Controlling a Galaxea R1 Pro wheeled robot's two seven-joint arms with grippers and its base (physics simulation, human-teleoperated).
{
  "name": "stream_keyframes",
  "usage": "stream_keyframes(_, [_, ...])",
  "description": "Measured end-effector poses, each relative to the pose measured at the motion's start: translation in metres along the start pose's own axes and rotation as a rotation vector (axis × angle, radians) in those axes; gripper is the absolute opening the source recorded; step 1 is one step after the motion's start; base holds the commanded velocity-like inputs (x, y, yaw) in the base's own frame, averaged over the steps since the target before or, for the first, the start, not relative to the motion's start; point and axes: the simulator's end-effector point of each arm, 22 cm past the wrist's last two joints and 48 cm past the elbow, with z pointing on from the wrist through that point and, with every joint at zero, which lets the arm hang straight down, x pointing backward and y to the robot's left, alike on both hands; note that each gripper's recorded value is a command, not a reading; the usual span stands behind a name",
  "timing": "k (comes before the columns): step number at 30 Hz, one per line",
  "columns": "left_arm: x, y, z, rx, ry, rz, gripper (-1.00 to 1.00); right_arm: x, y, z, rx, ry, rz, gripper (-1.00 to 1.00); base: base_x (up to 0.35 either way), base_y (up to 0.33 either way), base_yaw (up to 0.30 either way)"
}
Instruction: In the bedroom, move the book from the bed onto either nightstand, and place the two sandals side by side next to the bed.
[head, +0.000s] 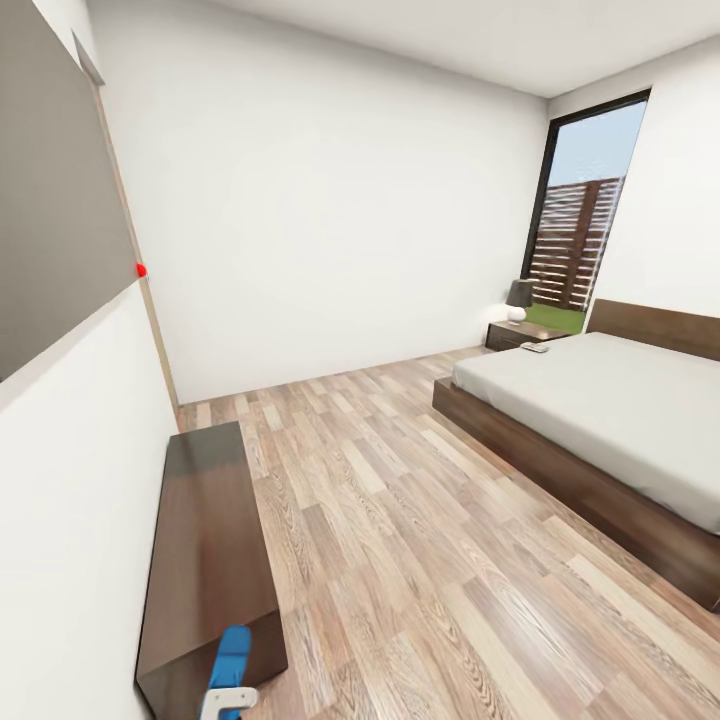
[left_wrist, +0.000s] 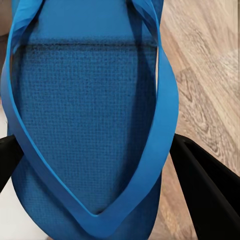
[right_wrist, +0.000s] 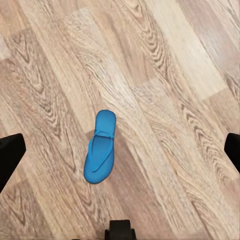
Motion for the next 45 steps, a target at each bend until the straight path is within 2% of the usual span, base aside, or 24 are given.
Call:
stream_keyframes(3, [-0.001, -0.002, 0.000, 0.003, -0.001, 0.002, -1.00, -0.003, 0.021, 0.007, -0.008, 0.024, -0.019, 1.00, 0.000, 0.000, 0.000])
stream_keyframes(6, [-0.001, -0.003, 0.000, 0.004, -0.002, 0.002, -1.00, -0.004, 0.029, 0.008, -0.010, 0.033, -0.026, 1.00, 0.000, 0.000, 0.000])
stream_keyframes(10, [-0.001, -0.003, 0.000, 0.006, -0.003, 0.002, -1.00, 0.001, 0.034, 0.009, -0.011, 0.060, -0.032, 1.00, 0.000, 0.000, 0.000])
stream_keyframes(15, [-0.002, -0.004, 0.000, 0.008, -0.006, 0.002, -1.00, 0.019, 0.037, 0.008, -0.013, 0.137, -0.034, 1.00, 0.000, 0.000, 0.000])
stream_keyframes(24, [-0.003, -0.004, 0.000, 0.005, -0.008, 0.000, -1.00, 0.027, 0.046, 0.006, -0.021, 0.178, 0.000, 1.00, 0.000, 0.000, 0.000])
stream_keyframes(35, [0.000, -0.003, 0.004, 0.003, -0.008, -0.002, -1.00, 0.038, 0.048, 0.009, -0.026, 0.192, 0.008, 1.00, 0.000, 0.000, 0.000])
stream_keyframes(41, [0.002, -0.003, 0.006, 0.003, -0.008, -0.002, -1.00, 0.027, 0.050, 0.014, -0.032, 0.132, 0.006, 1.00, 0.000, 0.000, 0.000])
stream_keyframes(45, [0.002, -0.003, 0.006, 0.002, -0.008, -0.002, -1.00, 0.024, 0.050, 0.014, -0.033, 0.116, 0.008, 1.00, 0.000, 0.000, 0.000])
